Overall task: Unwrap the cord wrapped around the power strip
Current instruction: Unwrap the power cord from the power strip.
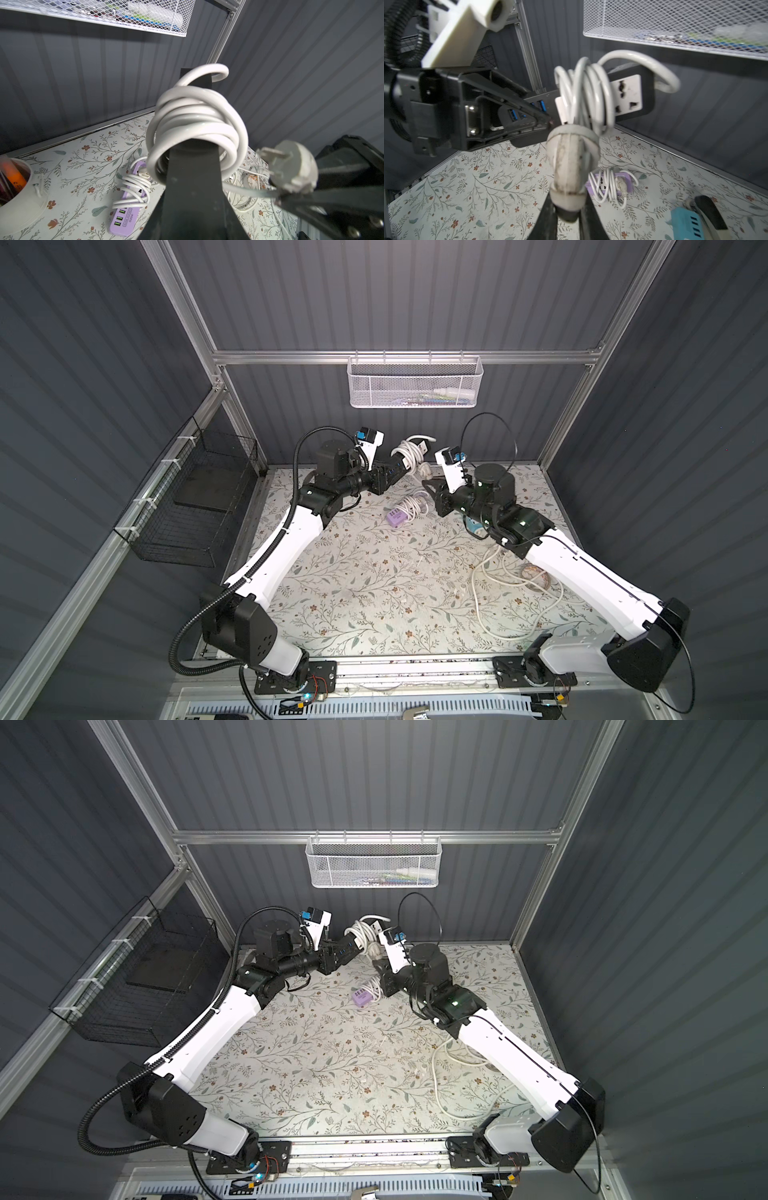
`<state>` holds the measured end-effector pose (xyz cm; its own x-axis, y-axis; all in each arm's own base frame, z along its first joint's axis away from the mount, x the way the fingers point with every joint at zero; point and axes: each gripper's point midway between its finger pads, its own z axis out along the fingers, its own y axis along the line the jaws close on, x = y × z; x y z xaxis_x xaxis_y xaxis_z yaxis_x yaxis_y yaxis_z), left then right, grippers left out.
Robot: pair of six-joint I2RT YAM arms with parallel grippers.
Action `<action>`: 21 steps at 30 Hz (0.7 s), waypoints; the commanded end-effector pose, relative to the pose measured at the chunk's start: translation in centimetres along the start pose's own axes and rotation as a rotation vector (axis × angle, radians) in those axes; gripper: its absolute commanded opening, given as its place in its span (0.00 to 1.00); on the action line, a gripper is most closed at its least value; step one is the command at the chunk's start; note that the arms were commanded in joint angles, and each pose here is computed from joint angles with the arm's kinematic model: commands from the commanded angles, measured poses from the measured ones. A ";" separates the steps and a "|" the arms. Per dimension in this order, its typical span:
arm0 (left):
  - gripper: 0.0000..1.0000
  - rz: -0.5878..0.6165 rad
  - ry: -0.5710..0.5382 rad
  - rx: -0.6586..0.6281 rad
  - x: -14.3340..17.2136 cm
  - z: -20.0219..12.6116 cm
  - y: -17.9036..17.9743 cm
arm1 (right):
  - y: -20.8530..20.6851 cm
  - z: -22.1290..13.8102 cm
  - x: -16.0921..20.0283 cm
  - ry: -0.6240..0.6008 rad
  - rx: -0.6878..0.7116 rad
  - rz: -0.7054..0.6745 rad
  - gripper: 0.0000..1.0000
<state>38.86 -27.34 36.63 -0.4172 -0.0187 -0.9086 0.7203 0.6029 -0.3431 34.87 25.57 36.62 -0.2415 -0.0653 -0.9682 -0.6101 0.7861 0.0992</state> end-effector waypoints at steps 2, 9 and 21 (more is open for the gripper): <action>0.00 0.050 -0.146 -0.080 -4.1 -1.6 1.2 | -2.5 -3.3 -0.7 -0.067 -0.029 0.152 0.00; 0.00 0.103 -0.151 0.200 -5.3 -2.2 -4.7 | -6.4 -1.4 3.1 -0.054 -0.014 0.332 0.00; 0.00 0.130 -0.012 0.391 -2.0 -0.4 -8.8 | -12.4 2.1 -3.8 -0.161 -0.018 0.370 0.00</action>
<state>34.66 -31.26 39.11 -0.3936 0.0221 -0.9190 0.8655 0.3460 -0.3623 44.49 17.33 34.69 -0.3947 0.2913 -0.8714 -0.4663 0.7537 0.4632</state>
